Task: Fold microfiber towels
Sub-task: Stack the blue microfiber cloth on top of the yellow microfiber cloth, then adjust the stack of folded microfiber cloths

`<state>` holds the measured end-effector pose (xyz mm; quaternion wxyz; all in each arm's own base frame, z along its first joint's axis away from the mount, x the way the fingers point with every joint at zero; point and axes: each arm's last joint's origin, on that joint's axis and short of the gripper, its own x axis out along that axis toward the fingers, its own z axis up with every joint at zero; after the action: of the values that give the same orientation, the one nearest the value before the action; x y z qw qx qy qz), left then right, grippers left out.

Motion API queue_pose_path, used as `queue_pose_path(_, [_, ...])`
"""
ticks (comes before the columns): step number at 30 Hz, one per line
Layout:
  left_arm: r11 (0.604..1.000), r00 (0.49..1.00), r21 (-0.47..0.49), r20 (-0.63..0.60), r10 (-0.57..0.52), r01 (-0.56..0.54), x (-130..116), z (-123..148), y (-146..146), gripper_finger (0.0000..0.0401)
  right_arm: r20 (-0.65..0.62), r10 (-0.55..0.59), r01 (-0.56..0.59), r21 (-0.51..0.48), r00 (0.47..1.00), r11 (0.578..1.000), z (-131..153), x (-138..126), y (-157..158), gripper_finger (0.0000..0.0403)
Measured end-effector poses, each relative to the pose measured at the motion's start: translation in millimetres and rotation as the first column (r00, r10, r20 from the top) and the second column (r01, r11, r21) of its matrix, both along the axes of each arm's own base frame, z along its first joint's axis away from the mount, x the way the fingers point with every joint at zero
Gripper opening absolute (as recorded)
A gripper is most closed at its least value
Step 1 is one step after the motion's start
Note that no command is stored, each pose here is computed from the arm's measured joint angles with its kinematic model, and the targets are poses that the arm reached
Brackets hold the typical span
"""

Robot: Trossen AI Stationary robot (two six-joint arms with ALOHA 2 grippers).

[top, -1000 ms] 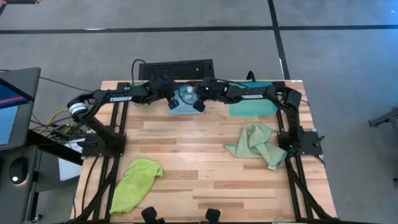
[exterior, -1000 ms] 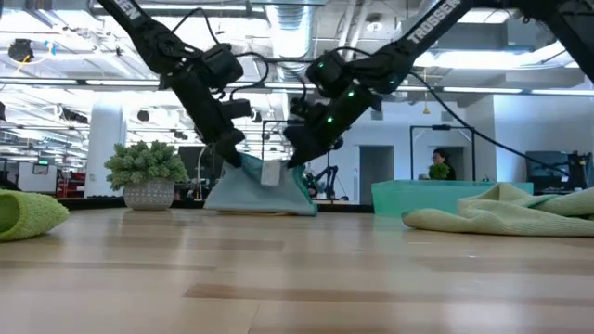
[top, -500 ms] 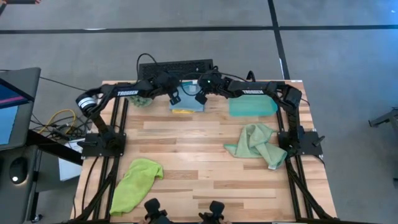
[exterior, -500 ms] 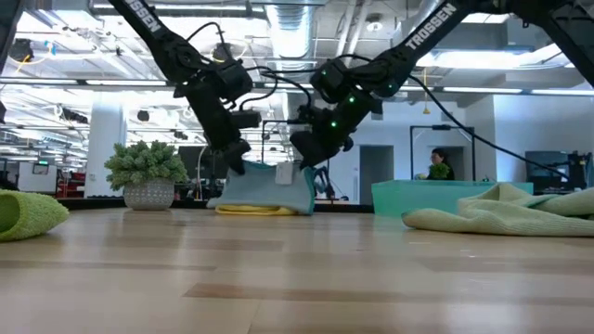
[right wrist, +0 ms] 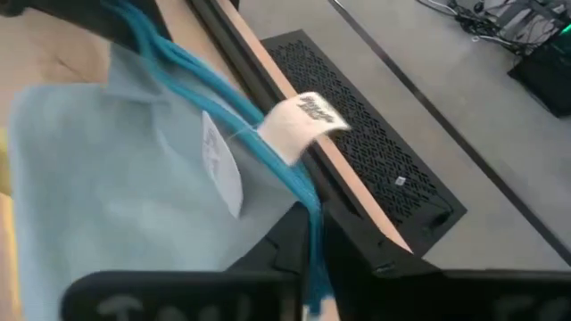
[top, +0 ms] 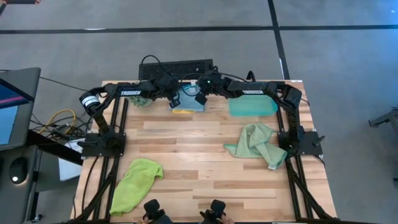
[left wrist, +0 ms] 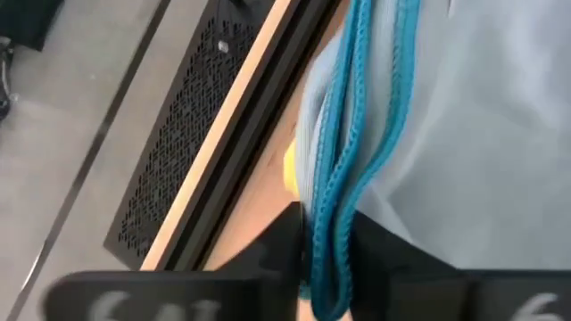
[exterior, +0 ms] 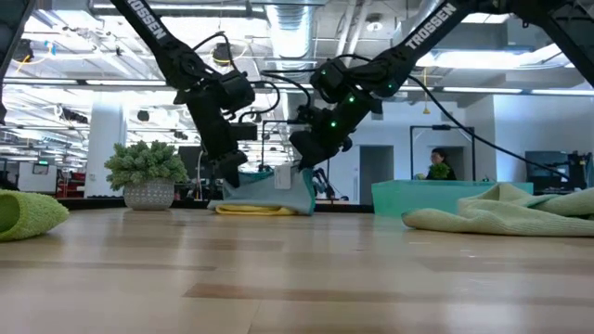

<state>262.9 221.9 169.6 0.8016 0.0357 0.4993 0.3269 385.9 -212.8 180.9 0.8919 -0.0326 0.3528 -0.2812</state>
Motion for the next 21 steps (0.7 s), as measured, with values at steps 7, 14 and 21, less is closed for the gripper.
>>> queue_pose_path(7, [0.989, 0.993, 0.108, -0.049, 0.107, -0.101, 0, 8, 6, 0.0161, -0.020, -0.075, 0.074, -0.062, 0.997, 0.995, 10, -5, -1, 0.0155])
queue_pose_path(14, [0.994, 0.992, 0.060, -0.089, 0.094, -0.089, 5, 26, 6, 0.0207, -0.072, -0.110, 0.107, -0.037, 0.991, 0.994, 40, -24, 8, 0.0208])
queue_pose_path(21, [0.925, 0.973, -0.303, 0.033, -0.229, 0.228, 2, 11, -13, 0.0201, -0.048, 0.052, -0.042, 0.189, 0.997, 0.981, 26, -31, 25, 0.0201])
